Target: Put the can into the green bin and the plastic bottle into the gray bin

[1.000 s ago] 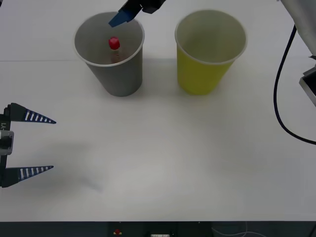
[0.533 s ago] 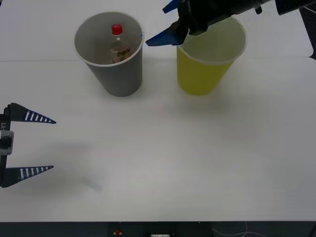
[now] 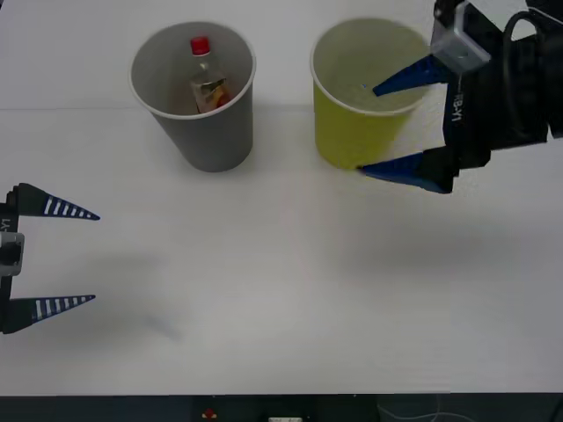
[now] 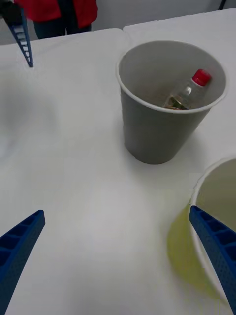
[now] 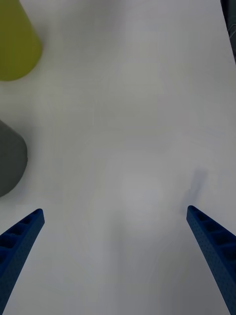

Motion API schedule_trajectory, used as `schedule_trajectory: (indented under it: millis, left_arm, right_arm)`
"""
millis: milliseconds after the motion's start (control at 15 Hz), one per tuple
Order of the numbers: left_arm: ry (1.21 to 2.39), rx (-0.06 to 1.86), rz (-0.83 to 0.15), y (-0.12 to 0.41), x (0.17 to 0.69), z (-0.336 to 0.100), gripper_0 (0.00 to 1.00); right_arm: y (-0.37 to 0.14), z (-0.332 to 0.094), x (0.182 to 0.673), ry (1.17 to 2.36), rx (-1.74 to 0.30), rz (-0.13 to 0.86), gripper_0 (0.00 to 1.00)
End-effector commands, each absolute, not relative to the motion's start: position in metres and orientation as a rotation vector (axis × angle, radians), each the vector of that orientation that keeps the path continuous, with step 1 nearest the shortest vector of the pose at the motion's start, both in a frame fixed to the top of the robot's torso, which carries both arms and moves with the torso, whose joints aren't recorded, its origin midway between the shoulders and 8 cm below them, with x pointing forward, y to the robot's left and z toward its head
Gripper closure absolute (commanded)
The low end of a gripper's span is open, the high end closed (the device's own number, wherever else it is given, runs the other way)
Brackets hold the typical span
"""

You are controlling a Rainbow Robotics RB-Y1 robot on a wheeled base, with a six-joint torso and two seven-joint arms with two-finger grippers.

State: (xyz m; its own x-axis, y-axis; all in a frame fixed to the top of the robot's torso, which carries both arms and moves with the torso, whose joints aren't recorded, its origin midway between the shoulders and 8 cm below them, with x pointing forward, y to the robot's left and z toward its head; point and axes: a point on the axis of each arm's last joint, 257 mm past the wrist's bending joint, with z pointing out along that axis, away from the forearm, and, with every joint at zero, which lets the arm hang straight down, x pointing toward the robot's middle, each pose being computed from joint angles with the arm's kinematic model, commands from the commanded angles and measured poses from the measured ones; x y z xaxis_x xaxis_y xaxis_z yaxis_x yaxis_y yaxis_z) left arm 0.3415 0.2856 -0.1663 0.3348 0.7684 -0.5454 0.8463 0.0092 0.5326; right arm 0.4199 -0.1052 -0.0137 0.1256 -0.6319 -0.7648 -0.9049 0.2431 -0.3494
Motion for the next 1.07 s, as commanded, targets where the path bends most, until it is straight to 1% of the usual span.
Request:
schedule_trajectory:
  millis: [67,133,467,600,800,1067]
  left_arm:
    - [1.444,1.762,-0.118,0.286,0.341,-0.167,0.0]
    - [1.444,1.762,-0.118,0.286,0.341,-0.167,0.0]
    - [1.444,1.762,-0.118,0.286,0.341,-0.167,0.0]
    - [1.444,1.762,-0.118,0.286,0.341,-0.167,0.0]
    - [1.444,1.762,-0.118,0.286,0.341,-0.167,0.0]
    - [1.444,1.762,-0.118,0.286,0.341,-0.167,0.0]
  right_arm:
    - [-0.143,-0.037,0.392,1.563,-1.507,0.35,0.0]
    - [-0.155,-0.047,0.383,1.559,-1.507,0.354,0.0]
    - [-0.206,-0.082,0.354,1.572,-1.545,0.307,0.0]
    - [-0.231,-0.095,0.341,1.593,-1.592,0.268,0.0]
    - [-0.253,-0.108,0.329,1.604,-1.611,0.24,0.0]
    - [-0.262,-0.121,0.322,1.626,-1.571,0.254,0.0]
